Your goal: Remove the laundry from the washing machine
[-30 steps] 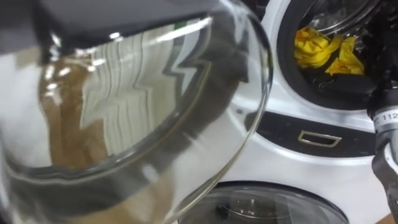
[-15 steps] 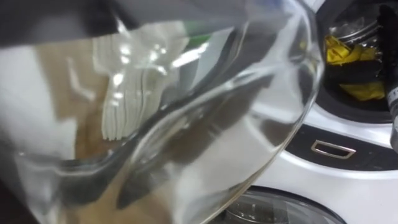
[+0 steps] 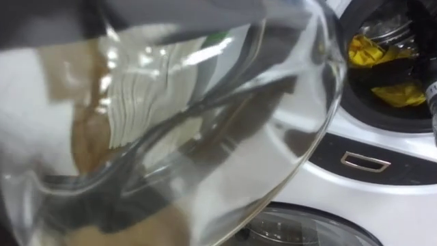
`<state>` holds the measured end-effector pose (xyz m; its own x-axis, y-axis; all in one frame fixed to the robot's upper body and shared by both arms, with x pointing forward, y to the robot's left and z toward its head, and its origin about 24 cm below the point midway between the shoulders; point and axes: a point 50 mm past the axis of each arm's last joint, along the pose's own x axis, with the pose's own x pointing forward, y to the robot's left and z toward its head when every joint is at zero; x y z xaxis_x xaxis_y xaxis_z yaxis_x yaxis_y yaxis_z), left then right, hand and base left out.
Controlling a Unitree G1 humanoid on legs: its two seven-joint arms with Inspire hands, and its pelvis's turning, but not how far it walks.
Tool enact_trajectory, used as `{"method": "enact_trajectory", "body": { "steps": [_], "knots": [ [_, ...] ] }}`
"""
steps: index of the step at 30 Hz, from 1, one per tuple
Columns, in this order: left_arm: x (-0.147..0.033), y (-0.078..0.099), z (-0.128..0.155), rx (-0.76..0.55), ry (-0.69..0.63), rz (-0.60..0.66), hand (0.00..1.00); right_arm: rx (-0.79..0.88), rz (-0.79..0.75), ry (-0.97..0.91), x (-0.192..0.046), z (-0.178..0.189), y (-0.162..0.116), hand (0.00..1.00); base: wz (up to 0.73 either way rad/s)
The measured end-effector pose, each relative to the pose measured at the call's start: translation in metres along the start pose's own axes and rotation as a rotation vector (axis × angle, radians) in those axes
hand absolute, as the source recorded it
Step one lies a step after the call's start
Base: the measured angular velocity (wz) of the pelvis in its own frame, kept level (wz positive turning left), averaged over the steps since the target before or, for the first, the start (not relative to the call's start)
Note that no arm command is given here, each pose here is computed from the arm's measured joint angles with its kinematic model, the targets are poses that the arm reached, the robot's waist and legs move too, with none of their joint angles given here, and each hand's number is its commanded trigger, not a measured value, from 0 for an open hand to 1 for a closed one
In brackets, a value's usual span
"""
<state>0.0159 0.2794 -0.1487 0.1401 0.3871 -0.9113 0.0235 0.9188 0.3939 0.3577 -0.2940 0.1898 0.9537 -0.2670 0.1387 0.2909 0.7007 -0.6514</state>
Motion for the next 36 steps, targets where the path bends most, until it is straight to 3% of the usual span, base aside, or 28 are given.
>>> {"method": "enact_trajectory", "body": {
  "steps": [4, 15, 16, 18, 19, 26, 36],
  "knots": [
    [0.001, 0.002, 0.008, -0.001, -0.019, -0.005, 0.00, -0.071, 0.118, 0.063, 0.006, -0.009, 0.005, 0.00, 0.10],
    [0.002, 0.009, 0.007, 0.002, 0.002, -0.028, 0.00, -0.066, 0.322, 0.169, 0.012, -0.017, 0.005, 0.00, 0.02],
    [0.002, 0.009, 0.007, 0.002, 0.005, -0.034, 0.00, -0.070, 0.336, 0.171, 0.012, -0.018, 0.003, 0.16, 0.04],
    [0.003, 0.008, 0.009, 0.001, 0.003, -0.045, 0.00, -0.074, 0.353, 0.177, 0.011, -0.019, 0.000, 0.84, 0.05],
    [0.003, 0.008, 0.010, 0.001, 0.000, -0.047, 0.00, -0.076, 0.363, 0.181, 0.011, -0.020, -0.001, 1.00, 0.03],
    [0.004, 0.011, 0.022, -0.013, -0.026, -0.048, 0.00, -0.069, 0.411, 0.187, 0.010, -0.021, -0.001, 1.00, 0.00],
    [0.004, 0.011, 0.031, -0.032, -0.056, -0.049, 0.00, -0.079, 0.357, 0.182, 0.011, -0.021, -0.012, 1.00, 0.00]
  ]
}}
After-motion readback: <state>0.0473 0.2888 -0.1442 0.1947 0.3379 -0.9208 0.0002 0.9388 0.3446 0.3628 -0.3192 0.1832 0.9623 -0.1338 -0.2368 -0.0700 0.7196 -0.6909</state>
